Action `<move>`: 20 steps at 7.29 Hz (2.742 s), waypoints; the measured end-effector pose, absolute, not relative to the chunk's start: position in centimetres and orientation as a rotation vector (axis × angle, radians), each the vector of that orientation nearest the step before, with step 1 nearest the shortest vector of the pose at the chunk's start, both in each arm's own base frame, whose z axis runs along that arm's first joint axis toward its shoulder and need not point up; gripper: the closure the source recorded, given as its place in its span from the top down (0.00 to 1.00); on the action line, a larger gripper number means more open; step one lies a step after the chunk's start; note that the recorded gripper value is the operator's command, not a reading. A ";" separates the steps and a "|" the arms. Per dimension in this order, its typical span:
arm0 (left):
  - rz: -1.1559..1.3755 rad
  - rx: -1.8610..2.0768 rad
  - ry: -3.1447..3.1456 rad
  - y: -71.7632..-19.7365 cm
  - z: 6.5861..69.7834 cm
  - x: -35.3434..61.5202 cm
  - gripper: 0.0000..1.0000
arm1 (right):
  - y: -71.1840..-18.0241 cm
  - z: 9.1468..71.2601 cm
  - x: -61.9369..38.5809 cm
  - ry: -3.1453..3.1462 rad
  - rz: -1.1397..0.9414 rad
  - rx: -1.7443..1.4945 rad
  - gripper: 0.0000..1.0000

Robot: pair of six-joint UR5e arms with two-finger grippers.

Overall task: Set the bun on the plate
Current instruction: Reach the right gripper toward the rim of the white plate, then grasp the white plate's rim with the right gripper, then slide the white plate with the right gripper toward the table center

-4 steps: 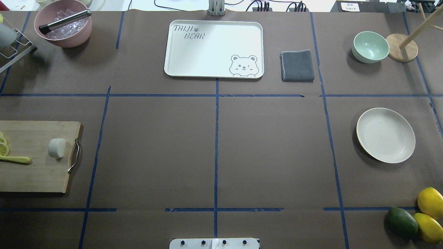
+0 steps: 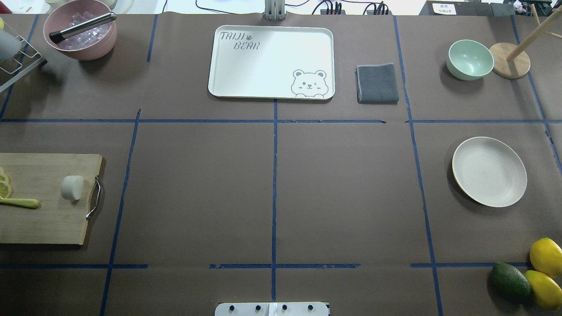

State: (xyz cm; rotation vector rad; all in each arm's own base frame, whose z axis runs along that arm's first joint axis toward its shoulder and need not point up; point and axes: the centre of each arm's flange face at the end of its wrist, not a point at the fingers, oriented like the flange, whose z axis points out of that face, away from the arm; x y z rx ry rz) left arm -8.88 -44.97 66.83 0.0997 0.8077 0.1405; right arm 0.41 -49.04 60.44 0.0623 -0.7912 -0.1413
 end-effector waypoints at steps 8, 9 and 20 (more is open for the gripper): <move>0.142 0.103 0.809 -45.1 66.7 -8.8 1.00 | -45.4 66.9 -15.1 -0.901 -0.075 0.109 0.42; 0.142 0.102 0.810 -45.0 66.7 -8.8 1.00 | -44.7 67.5 -15.2 -0.899 -0.081 0.102 0.03; 0.144 0.105 0.814 -44.9 66.7 -8.8 1.00 | -54.4 49.3 -25.7 -1.112 -0.199 0.241 0.00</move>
